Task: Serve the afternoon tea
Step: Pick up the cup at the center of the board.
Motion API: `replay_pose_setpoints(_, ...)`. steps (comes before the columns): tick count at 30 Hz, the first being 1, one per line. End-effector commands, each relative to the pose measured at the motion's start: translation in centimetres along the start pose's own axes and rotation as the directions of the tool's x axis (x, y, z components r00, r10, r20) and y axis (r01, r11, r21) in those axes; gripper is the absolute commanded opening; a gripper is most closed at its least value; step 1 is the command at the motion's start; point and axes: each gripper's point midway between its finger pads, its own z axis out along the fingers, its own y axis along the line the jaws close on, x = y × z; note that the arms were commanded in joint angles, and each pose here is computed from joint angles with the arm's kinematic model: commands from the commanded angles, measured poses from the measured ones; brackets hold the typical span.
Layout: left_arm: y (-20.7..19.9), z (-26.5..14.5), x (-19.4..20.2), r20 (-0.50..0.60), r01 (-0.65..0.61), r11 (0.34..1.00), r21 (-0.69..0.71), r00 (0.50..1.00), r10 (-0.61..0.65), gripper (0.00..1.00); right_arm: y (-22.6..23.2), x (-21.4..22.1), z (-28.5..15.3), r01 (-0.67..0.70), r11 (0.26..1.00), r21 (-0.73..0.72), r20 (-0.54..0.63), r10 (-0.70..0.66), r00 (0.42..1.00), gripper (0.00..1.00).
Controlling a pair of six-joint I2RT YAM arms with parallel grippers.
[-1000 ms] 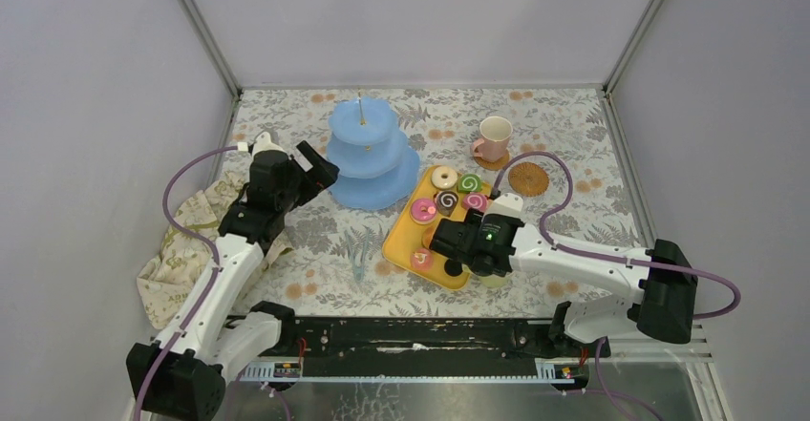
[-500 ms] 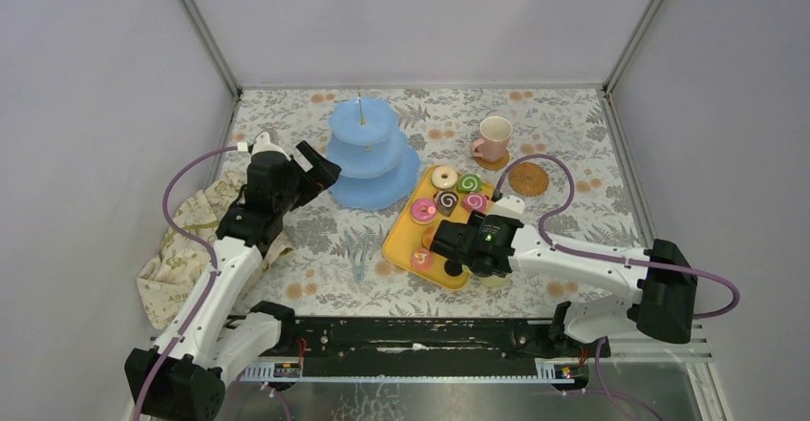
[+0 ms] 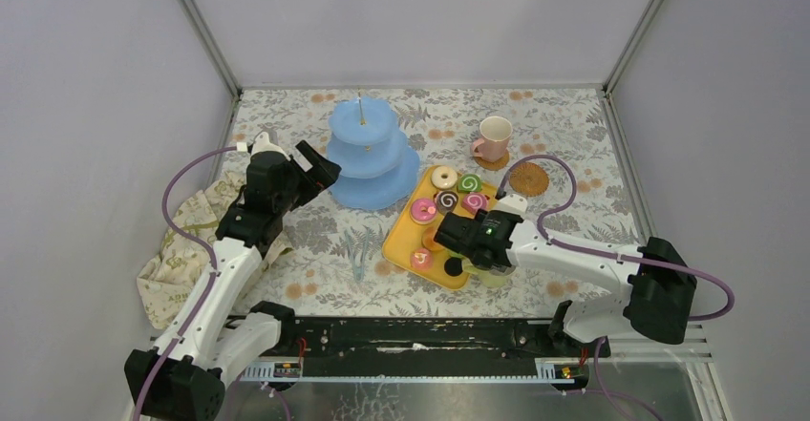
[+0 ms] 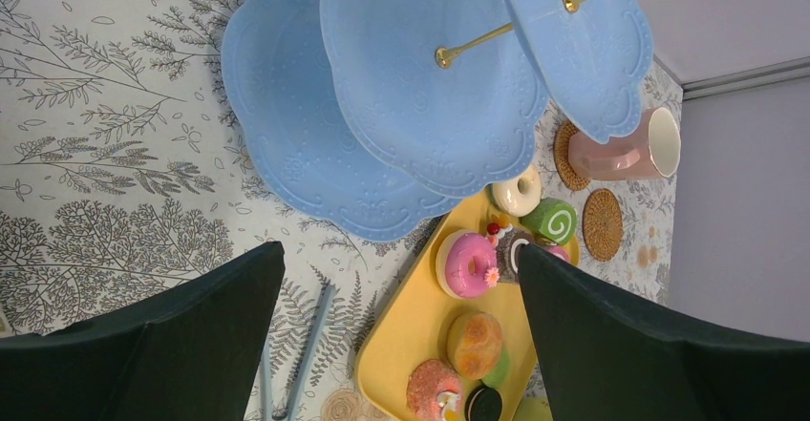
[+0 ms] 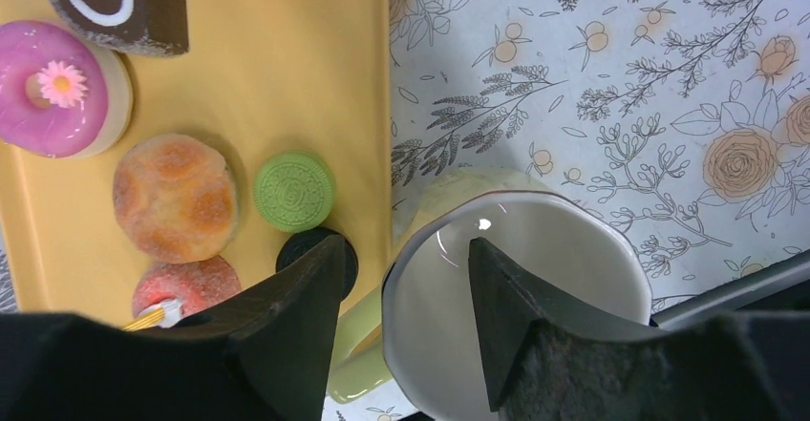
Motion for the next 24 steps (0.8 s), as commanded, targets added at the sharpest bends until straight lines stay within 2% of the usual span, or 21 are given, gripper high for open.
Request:
replay_pose_setpoints(1,-1.3,-0.3,-0.7,0.03,-0.009,0.999,0.054,1.0,0.007,1.0,-0.1,0.1,0.5,-0.001,1.0,0.001,-0.012,0.001,1.0,0.56)
replay_pose_setpoints(6,-1.4,-0.3,-0.8,0.03,-0.011,0.998,0.055,1.0,0.009,1.0,-0.2,0.2,1.0,0.016,1.0,0.015,-0.024,-0.016,1.0,0.52)
replay_pose_setpoints(10,-1.4,-0.4,-0.9,0.033,-0.011,0.998,0.057,0.999,0.009,1.0,-0.5,0.3,1.2,0.025,0.999,0.022,-0.033,-0.024,0.999,0.42)
replay_pose_setpoints(15,-1.4,-0.5,-0.8,0.034,-0.006,0.998,0.062,0.999,0.004,1.0,-1.3,1.0,1.5,0.031,0.999,0.031,-0.056,-0.029,0.998,0.26)
replay_pose_setpoints(18,-1.6,-0.7,-1.0,0.038,-0.011,0.998,0.068,0.999,0.008,1.0,-2.0,1.4,1.6,0.026,0.999,0.033,-0.068,-0.024,0.997,0.13)
replay_pose_setpoints(20,-1.5,-0.9,-1.2,0.047,-0.013,0.998,0.063,0.999,0.01,1.0,-2.4,1.3,1.4,0.027,0.999,0.032,-0.069,-0.025,0.997,0.01)
replay_pose_setpoints(24,-1.5,-1.2,-1.3,0.056,-0.011,0.998,0.065,0.998,0.007,1.0,-3.2,0.8,0.7,0.043,0.998,0.034,-0.047,-0.042,0.998,0.0)
